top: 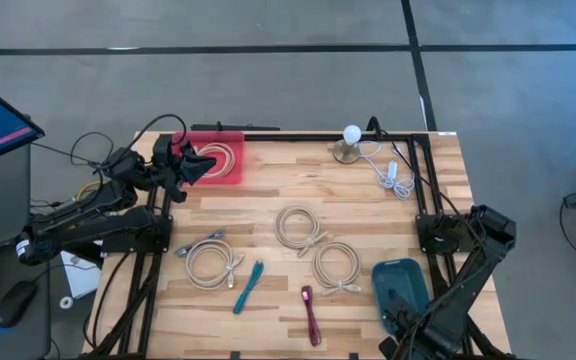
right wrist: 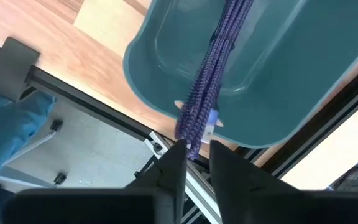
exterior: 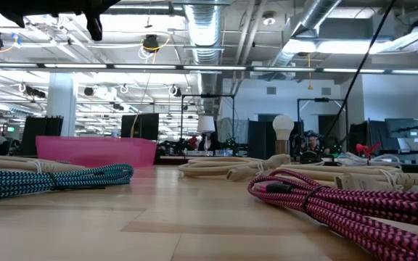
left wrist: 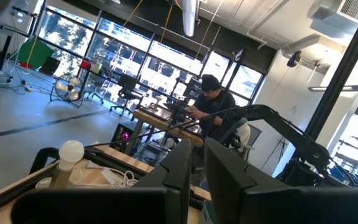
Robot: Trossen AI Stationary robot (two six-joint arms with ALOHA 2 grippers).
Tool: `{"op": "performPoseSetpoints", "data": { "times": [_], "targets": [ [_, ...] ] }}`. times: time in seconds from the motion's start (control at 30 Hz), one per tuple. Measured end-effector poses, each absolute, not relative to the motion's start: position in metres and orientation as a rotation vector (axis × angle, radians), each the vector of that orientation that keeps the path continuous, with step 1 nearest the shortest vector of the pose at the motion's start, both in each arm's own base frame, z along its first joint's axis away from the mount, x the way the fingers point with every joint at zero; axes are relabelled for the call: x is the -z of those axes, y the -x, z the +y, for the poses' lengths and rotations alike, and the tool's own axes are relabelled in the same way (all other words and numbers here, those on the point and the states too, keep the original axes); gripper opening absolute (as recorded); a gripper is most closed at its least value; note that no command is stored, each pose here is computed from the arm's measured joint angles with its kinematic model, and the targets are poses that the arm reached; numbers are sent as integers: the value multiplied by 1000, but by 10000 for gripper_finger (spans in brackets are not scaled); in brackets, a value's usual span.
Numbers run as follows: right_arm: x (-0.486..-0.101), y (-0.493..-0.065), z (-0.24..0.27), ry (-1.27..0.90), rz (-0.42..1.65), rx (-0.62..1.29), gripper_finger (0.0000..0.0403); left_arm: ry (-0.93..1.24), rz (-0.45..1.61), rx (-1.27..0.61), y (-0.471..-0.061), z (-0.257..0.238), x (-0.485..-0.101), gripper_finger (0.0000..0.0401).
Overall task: Pick & Place USB Port
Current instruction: Put the violet charger cable into the blue bin, then put the brown USB cable into the red bin
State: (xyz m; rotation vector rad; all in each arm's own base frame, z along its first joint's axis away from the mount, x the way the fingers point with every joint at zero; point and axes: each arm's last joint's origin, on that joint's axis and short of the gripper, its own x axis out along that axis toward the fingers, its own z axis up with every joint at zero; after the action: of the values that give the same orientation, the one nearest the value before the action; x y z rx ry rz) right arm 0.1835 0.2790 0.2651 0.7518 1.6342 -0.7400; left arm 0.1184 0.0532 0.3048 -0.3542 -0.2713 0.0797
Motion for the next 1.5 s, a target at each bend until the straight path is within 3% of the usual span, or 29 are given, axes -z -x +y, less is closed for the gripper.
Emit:
{"op": "performPoseSetpoints", "data": {
  "times": [0.17,0.3,0.83,1.13,1.5],
  "targets": [
    [-265,-186,279,-762,1647,729,98,354,-272,-79,-118,53,-305,46],
    [-275,-191,274,-781,1675,593,111,353,-272,-80,-118,53,-305,46],
    [-344,-202,201,-848,1451,329,101,349,-279,-77,-118,53,-306,46],
    [-363,-218,154,-706,1267,239,101,345,-288,-75,-118,53,-307,46],
    [-362,-252,96,-481,1184,187,101,345,-288,-75,-118,53,-307,46]
  ]
}}
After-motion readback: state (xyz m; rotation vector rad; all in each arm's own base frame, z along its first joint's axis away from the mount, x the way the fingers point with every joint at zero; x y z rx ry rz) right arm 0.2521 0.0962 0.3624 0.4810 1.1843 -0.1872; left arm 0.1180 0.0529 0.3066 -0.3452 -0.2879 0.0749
